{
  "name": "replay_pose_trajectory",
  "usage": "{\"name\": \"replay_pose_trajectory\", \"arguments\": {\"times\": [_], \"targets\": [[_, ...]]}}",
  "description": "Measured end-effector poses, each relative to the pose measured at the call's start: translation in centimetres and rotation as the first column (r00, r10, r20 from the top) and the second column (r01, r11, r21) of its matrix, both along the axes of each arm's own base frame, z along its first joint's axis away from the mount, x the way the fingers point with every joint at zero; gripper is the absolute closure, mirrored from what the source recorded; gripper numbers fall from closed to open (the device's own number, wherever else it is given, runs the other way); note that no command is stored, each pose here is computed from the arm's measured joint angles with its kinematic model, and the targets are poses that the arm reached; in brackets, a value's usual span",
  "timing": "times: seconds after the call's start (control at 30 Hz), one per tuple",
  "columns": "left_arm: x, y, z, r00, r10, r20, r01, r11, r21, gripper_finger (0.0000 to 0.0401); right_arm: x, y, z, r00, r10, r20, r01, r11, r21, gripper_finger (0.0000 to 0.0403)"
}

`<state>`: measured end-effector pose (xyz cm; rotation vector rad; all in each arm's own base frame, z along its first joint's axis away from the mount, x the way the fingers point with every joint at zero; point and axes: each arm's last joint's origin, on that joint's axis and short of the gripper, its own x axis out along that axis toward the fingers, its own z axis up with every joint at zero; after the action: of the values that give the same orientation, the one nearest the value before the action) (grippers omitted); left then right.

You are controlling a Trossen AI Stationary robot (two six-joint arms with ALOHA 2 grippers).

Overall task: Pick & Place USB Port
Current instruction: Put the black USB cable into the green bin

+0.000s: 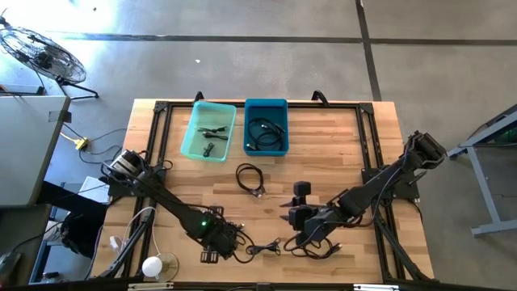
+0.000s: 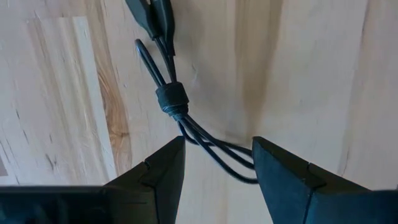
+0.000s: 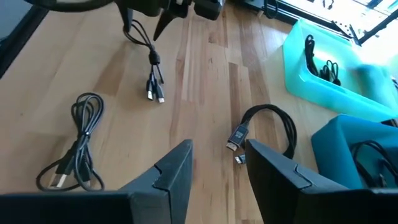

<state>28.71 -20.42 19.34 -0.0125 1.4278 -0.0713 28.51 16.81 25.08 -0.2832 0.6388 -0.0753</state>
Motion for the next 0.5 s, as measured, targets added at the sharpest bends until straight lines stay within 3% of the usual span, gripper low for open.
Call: {"name": "replay_pose_trajectory", "arguments": {"times": [0.27,0.5], "targets": [[0.32,-0.21,-0.91,0.999,-0.042,-0.004,0.042,0.999,0.016,0.0273,0.04,0.07,0.05,1.000,0.010,0.002,-0.010,1.000,0.013,0.0263],[0.48,-0.15,-0.80,0.991,-0.130,0.032,0.127,0.990,0.062,0.0390,0.07,0.09,0.08,1.000,0.012,0.006,-0.012,1.000,0.014,0.0263]]}}
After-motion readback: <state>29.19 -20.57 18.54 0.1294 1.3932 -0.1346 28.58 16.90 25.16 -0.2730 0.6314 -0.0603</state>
